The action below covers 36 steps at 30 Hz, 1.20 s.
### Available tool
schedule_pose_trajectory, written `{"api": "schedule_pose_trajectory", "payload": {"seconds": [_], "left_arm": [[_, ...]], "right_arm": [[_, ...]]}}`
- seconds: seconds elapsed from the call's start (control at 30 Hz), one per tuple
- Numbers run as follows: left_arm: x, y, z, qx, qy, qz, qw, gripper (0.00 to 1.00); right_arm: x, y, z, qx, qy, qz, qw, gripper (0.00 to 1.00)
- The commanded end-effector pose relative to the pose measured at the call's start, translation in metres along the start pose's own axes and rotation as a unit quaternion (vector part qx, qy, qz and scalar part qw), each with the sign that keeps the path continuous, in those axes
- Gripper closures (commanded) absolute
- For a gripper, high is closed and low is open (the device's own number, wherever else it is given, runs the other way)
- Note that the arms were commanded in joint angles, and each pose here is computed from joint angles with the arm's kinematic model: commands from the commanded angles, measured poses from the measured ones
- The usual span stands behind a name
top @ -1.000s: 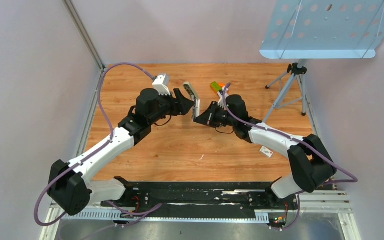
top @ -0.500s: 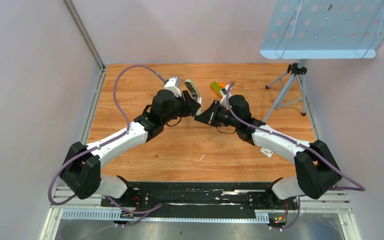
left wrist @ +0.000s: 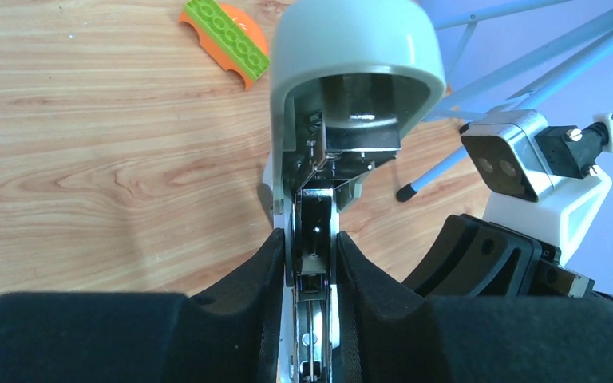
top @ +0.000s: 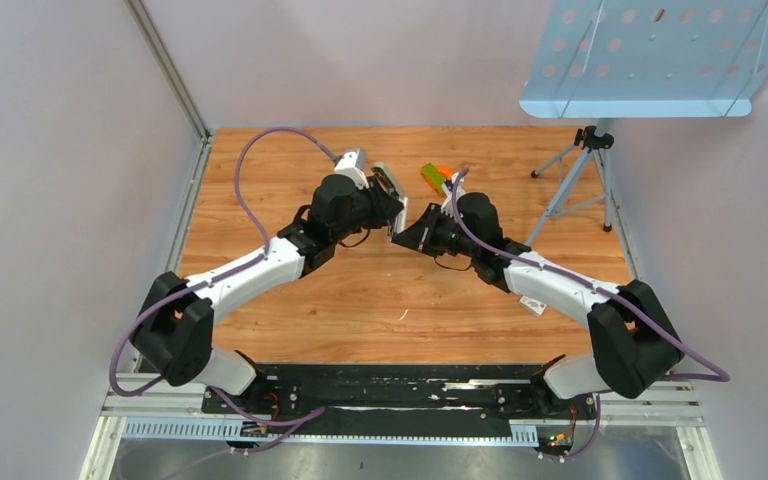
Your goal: Load the staples into the stapler
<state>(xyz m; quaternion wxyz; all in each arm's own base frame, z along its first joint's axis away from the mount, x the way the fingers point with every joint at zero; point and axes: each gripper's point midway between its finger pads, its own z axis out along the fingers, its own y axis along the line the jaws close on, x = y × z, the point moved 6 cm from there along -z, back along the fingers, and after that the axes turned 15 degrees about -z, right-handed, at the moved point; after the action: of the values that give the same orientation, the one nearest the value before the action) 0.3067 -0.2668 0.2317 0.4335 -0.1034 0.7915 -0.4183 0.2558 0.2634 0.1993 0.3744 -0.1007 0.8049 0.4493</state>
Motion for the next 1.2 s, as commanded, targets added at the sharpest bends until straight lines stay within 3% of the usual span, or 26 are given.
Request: {"api": "schedule_pose_trajectory", "payload": {"seconds": [0.0, 0.07, 0.2, 0.33, 0.47, 0.8, 1.17], "left_arm": [[-0.003, -0.005, 0.009, 0.007, -0.008, -0.002, 1.000, 0.93], [-0.001, -0.002, 0.011, 0.001, -0.008, 0.003, 1.000, 0.99], [0.001, 0.008, 0.018, -0.028, -0.008, 0.010, 1.000, 1.00], [0.005, 0.029, 0.026, -0.089, -0.020, 0.005, 0.996, 1.00], [0.015, 0.056, 0.039, -0.162, -0.037, -0.005, 0.986, 1.00], [0.023, 0.077, 0.091, -0.209, -0.070, 0.006, 0.975, 1.00], [0.043, 0.107, 0.120, -0.263, -0.070, 0.008, 0.962, 0.97]], "right_arm": [[0.004, 0.005, -0.002, -0.012, 0.002, -0.018, 1.000, 0.91], [0.008, 0.001, -0.004, 0.002, 0.011, -0.019, 1.000, 0.80], [0.021, -0.011, -0.016, 0.039, 0.027, -0.027, 0.999, 0.54], [0.033, -0.024, -0.039, 0.087, 0.035, -0.036, 0.995, 0.42], [0.034, -0.029, -0.070, 0.144, 0.019, -0.058, 0.988, 0.01], [0.032, -0.035, -0.135, 0.239, -0.052, -0.089, 0.965, 0.00], [0.027, -0.035, -0.155, 0.263, -0.085, -0.111, 0.955, 0.00]]}}
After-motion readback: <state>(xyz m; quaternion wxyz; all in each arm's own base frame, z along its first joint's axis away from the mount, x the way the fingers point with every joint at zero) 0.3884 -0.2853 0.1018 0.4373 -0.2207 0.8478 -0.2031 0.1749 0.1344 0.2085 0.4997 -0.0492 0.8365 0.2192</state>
